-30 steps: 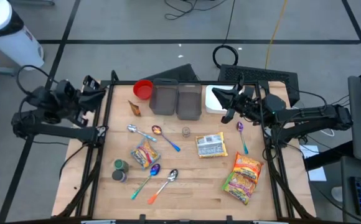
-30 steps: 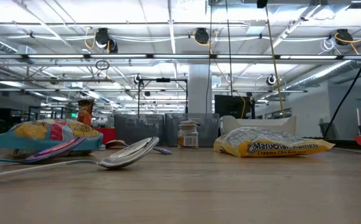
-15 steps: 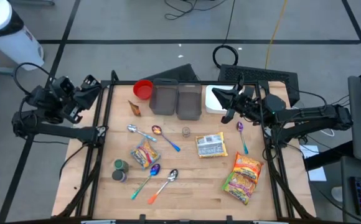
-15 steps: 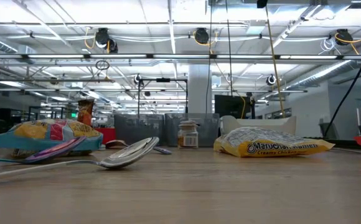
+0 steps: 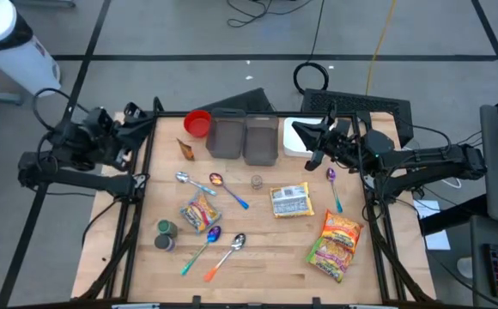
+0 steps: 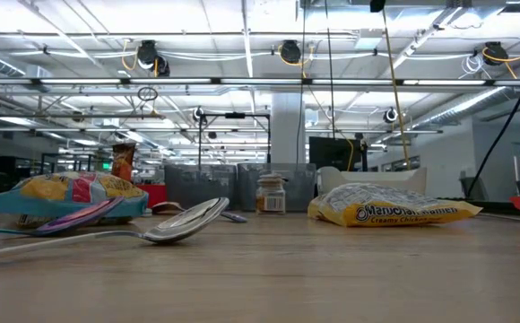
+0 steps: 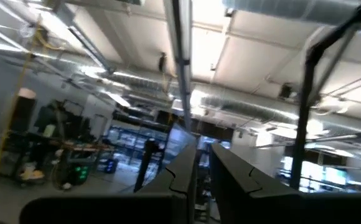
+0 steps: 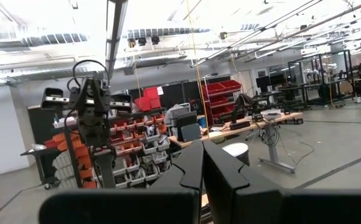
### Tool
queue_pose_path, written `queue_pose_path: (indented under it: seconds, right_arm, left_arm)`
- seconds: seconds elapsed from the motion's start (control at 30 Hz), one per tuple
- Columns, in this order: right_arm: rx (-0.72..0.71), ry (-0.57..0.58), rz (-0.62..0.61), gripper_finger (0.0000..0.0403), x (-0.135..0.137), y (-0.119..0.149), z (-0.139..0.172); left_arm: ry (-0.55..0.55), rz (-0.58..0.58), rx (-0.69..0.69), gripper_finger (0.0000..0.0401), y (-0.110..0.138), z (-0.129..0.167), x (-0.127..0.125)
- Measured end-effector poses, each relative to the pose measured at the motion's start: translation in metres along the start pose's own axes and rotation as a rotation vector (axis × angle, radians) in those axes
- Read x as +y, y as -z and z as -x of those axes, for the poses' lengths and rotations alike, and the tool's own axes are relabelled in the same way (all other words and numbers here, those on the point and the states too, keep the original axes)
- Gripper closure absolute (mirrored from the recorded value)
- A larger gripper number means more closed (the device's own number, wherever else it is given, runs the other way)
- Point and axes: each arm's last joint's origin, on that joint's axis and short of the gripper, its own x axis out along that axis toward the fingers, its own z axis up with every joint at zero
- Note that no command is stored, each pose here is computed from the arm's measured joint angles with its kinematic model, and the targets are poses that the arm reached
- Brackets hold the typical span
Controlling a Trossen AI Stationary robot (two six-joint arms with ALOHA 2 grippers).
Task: Pick & Place Food Item
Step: Put the orange seasoning pack into the white bin
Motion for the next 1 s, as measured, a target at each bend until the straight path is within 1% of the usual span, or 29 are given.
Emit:
queue_pose_path:
  seconds: [0.1, 0.27, 0.47, 0.63, 0.8, 0.9, 1.0]
  right_arm:
    - [0.0, 0.0, 0.0, 0.0403, 0.0, 0.0, 0.0]
    - [0.0, 0.0, 0.0, 0.0403, 0.0, 0.0, 0.0]
    - [0.001, 0.0, 0.0, 0.0403, 0.0, 0.0, 0.0]
    - [0.001, 0.0, 0.0, 0.0403, 0.0, 0.0, 0.0]
    - [0.001, 0.0, 0.0, 0.0403, 0.0, 0.0, 0.0]
    - [0.001, 0.0, 0.0, 0.0402, 0.0, 0.0, 0.0]
    - [0.0, 0.0, 0.0, 0.0397, 0.0, 0.0, 0.0]
  left_arm:
    - [-0.082, -0.018, 0.01, 0.035, 0.006, -0.006, 0.003]
    - [-0.156, -0.07, 0.031, 0.035, 0.014, -0.012, 0.005]
    - [-0.164, -0.047, 0.035, 0.035, 0.019, -0.018, 0.006]
    - [-0.157, -0.038, -0.005, 0.035, 0.016, -0.019, 0.005]
    - [-0.152, -0.088, -0.026, 0.0348, 0.013, -0.018, 0.004]
    - [-0.164, -0.081, -0.034, 0.0328, 0.01, -0.015, 0.005]
    - [-0.184, -0.068, -0.014, 0.0287, 0.009, -0.011, 0.005]
